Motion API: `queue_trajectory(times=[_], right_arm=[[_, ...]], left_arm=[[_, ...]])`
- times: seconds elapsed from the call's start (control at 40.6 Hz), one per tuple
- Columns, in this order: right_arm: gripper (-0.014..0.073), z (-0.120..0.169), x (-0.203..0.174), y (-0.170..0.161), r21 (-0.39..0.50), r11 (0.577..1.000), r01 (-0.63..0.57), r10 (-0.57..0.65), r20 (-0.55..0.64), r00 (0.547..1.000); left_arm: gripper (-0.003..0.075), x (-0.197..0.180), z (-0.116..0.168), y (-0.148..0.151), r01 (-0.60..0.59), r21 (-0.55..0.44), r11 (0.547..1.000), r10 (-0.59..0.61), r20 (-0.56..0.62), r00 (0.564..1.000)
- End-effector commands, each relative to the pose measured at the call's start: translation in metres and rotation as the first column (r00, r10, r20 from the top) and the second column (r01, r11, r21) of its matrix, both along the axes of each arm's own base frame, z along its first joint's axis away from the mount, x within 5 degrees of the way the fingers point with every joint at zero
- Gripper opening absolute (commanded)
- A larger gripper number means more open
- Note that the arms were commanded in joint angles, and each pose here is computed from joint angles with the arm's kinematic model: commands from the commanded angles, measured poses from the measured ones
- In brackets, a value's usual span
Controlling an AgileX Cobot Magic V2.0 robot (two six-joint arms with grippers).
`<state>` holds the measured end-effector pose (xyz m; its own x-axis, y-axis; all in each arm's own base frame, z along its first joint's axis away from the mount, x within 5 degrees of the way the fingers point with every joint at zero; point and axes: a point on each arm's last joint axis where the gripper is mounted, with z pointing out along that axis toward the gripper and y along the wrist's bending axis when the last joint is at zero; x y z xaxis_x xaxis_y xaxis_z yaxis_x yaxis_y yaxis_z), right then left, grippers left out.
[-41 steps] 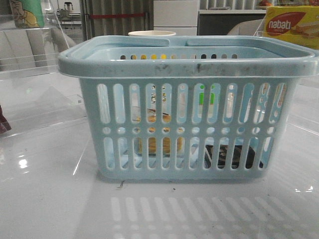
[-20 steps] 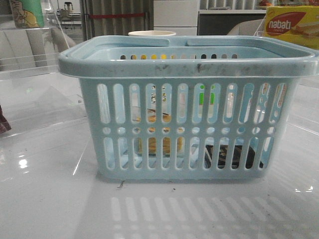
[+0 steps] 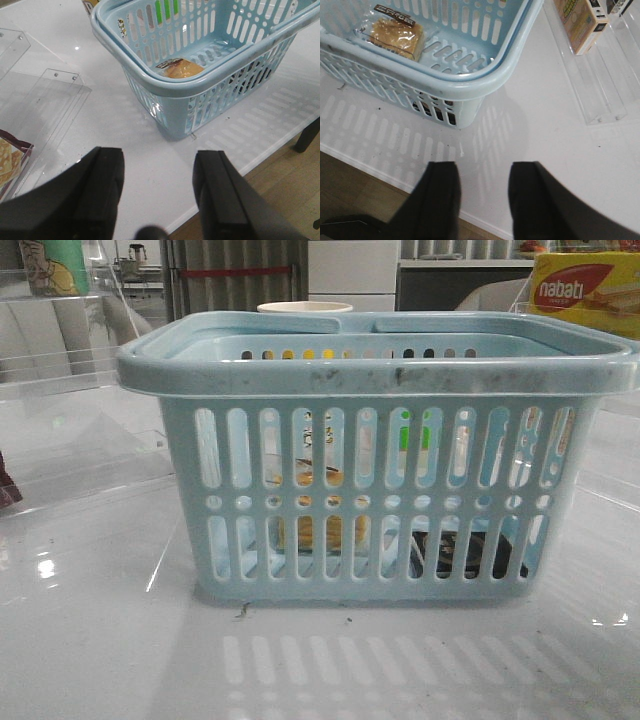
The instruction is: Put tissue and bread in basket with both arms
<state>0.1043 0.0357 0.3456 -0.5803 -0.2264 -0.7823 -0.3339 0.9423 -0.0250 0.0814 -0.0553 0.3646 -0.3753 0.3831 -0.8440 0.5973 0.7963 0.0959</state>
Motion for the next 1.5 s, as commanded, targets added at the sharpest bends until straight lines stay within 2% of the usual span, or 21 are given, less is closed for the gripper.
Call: queue_trajectory(times=[0.0,0.148,0.369,0.443,0.542,0.64,1.059,1.182,1.33,1.478], right_arm=[[0.0183,0.012,0.003,0.0,0.014,1.0,0.007,-0.008,0.071,0.997],[0.0023,0.011,0.002,-0.001,0.01,1.0,0.007,-0.008,0.057,0.998],[0.0031,0.011,0.003,0.0,0.012,1.0,0.007,-0.008,0.064,0.998],[0.0029,0.011,0.003,0.0,0.012,1.0,0.007,-0.008,0.064,0.998],[0.0029,0.011,0.003,0.0,0.012,1.0,0.007,-0.008,0.064,0.998],[0.0029,0.011,0.003,0.0,0.012,1.0,0.007,-0.008,0.064,0.998],[0.0029,0.011,0.003,0.0,0.012,1.0,0.007,-0.008,0.064,0.998],[0.0029,0.011,0.003,0.0,0.012,1.0,0.007,-0.008,0.063,0.998],[0.0029,0.011,0.003,0.0,0.012,1.0,0.007,-0.008,0.063,0.998],[0.0029,0.011,0.003,0.0,0.012,1.0,0.007,-0.008,0.063,0.998]], left_arm=[[0.0382,0.002,0.014,-0.002,0.007,-0.068,0.998,-0.001,0.082,0.997],[0.0382,0.002,0.014,-0.002,0.007,-0.068,0.998,-0.001,0.082,0.997],[0.0371,0.001,0.014,-0.002,0.009,-0.073,0.997,-0.003,0.078,0.997],[0.0311,0.001,0.014,-0.002,0.008,-0.071,0.997,-0.003,0.074,0.997],[0.0177,0.001,0.014,-0.002,0.009,-0.071,0.997,-0.004,0.071,0.997],[0.0086,0.001,0.014,-0.002,0.009,-0.071,0.997,-0.004,0.071,0.997],[0.0092,0.001,0.014,-0.002,0.009,-0.071,0.997,-0.004,0.071,0.997],[0.0092,-0.003,0.015,0.005,-0.004,-0.068,0.998,0.013,0.128,0.992],[0.0092,-0.004,0.003,0.016,-0.083,-0.146,0.986,0.118,0.253,0.96],[0.0092,-0.007,-0.035,0.03,-0.203,-0.198,0.959,0.261,0.333,0.906]])
